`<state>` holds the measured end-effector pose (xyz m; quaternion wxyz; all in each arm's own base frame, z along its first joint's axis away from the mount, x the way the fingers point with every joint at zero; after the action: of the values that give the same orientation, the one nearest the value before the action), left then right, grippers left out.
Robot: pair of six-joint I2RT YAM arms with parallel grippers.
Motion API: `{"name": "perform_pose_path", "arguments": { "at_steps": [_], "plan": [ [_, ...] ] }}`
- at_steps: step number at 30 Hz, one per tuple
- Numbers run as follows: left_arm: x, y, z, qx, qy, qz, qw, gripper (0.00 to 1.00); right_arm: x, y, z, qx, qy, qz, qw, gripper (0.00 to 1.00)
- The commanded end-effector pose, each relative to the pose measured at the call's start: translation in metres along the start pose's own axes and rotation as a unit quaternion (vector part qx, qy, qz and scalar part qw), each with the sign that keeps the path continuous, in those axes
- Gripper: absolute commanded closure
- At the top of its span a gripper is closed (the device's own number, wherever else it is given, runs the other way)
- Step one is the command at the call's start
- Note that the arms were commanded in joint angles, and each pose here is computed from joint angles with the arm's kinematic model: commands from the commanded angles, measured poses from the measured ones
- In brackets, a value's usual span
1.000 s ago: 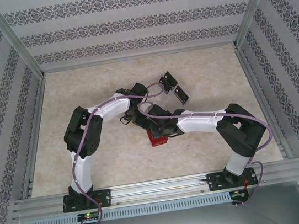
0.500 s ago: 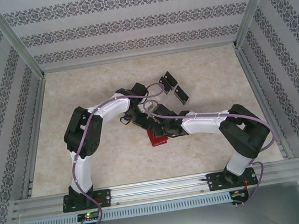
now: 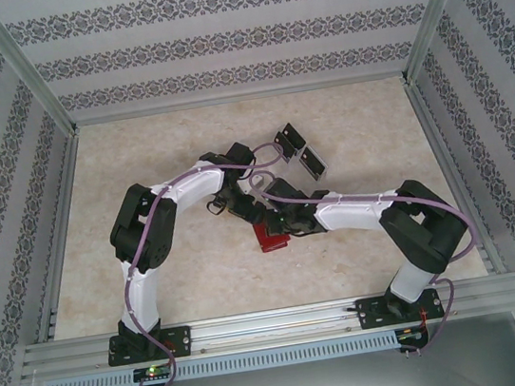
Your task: Put the credit cards into the card holder
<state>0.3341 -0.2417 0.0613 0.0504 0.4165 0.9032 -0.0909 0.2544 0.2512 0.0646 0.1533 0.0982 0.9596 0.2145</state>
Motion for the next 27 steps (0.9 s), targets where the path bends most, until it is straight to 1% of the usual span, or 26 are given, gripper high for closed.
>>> {"name": "perform_pose_path", "arguments": {
  "at_steps": [1,6,13,16,23,27],
  "plan": [
    [0.011,-0.001,0.027,0.023,0.032,-0.007,0.999,0.1,0.009,-0.048,0.0,0.099,0.024,0.007,0.995,1.0],
    [0.011,-0.002,0.027,0.023,0.032,-0.007,0.999,0.1,0.002,-0.044,0.003,0.089,0.03,0.004,0.996,1.0],
    [0.012,-0.004,0.028,0.024,0.035,-0.006,0.999,0.1,0.012,-0.052,0.018,0.094,0.052,0.012,0.994,1.0],
    [0.011,-0.004,0.029,0.024,0.035,-0.005,0.999,0.1,0.02,-0.067,0.024,0.119,0.059,0.026,0.991,1.0],
    [0.011,-0.006,0.03,0.026,0.036,-0.003,0.999,0.1,0.05,-0.121,0.034,0.188,0.072,0.092,0.975,1.0],
    [0.011,-0.007,0.03,0.025,0.036,-0.002,0.999,0.1,0.04,-0.114,0.025,0.17,0.055,0.1,0.979,1.0]
  ]
}}
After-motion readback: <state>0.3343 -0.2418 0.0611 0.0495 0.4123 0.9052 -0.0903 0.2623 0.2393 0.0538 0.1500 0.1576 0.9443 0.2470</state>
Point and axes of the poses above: each hand's point on the last joint's axis, 136 mm out from that joint toward the fingers, its own z axis out along the fingers, its own y axis along the line the jaws close on, x = y × z, the point moved 4 cm from there along -z, back along the fingers, and after that the axes turned 14 degrees about z, right-handed, at the moved point
